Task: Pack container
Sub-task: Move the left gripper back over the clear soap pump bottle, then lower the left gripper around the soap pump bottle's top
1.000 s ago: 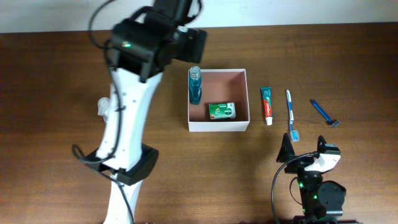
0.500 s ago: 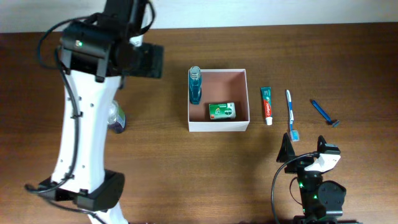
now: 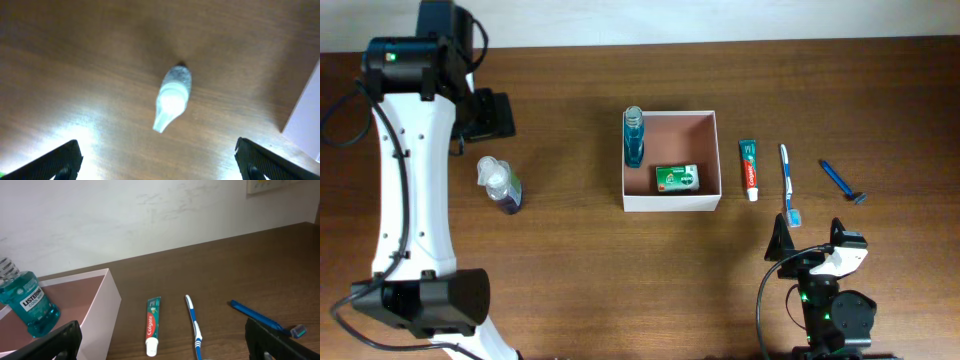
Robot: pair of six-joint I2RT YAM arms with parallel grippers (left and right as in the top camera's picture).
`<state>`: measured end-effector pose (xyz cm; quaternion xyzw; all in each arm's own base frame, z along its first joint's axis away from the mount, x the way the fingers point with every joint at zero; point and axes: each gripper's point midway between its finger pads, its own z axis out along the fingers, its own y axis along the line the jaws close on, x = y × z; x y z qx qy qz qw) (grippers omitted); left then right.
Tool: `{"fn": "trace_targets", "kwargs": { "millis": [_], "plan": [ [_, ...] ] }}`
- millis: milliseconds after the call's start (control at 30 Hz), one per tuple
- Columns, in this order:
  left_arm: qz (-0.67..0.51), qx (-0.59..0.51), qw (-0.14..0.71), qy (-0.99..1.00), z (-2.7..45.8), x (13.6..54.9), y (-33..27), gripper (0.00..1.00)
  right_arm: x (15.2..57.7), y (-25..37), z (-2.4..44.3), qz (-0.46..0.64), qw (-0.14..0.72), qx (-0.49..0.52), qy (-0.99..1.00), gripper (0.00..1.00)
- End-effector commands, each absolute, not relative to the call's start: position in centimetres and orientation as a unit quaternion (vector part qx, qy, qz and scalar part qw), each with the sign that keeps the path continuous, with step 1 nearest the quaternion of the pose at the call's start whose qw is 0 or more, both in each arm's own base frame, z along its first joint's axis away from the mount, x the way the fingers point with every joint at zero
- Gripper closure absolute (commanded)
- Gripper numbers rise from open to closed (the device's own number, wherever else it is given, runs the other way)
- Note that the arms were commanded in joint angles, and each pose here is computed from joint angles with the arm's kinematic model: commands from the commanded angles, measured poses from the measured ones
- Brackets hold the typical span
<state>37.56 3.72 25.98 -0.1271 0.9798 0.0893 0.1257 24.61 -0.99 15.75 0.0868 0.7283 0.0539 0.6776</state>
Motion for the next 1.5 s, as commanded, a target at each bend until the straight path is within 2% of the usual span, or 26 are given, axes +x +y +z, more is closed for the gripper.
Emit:
{"fn": "trace_targets", "kwargs": {
  "millis": [0, 500, 1000, 1133, 1233, 1300, 1467],
  "plan": [
    [0.065, -0.125, 0.122, 0.983, 25.3, 37.2, 3.5, 0.01, 24.6, -1.0, 15.6, 0.052, 0.677, 0.082, 0.729, 0.01],
    [0.046, -0.095, 0.062, 0.992, 16.6, 37.6, 2.6, 0.01, 24.6, -1.0, 15.6, 0.052, 0.677, 0.082, 0.729, 0.01],
    [0.048, -0.058, 0.064, 0.995, 11.8, 38.4, 2.6, 0.02, 24.6, -1.0, 15.6, 0.052, 0.677, 0.082, 0.729, 0.01],
    [0.048, -0.055, 0.062, 0.995, 11.4, 38.3, 2.6, 0.08, 24.6, -1.0, 15.6, 0.052, 0.677, 0.082, 0.729, 0.02],
    [0.048, -0.055, 0.062, 0.995, 11.4, 38.3, 2.6, 0.09, 24.6, -1.0, 15.6, 0.052, 0.677, 0.082, 0.729, 0.01],
    [0.048, -0.055, 0.062, 0.995, 11.4, 38.3, 2.6, 0.16, 24.6, -1.0, 15.6, 0.052, 0.677, 0.082, 0.729, 0.01],
    [0.048, -0.055, 0.060, 0.996, 11.3, 38.3, 2.6, 0.17, 24.6, -1.0, 15.6, 0.052, 0.677, 0.082, 0.729, 0.01]
  ]
}}
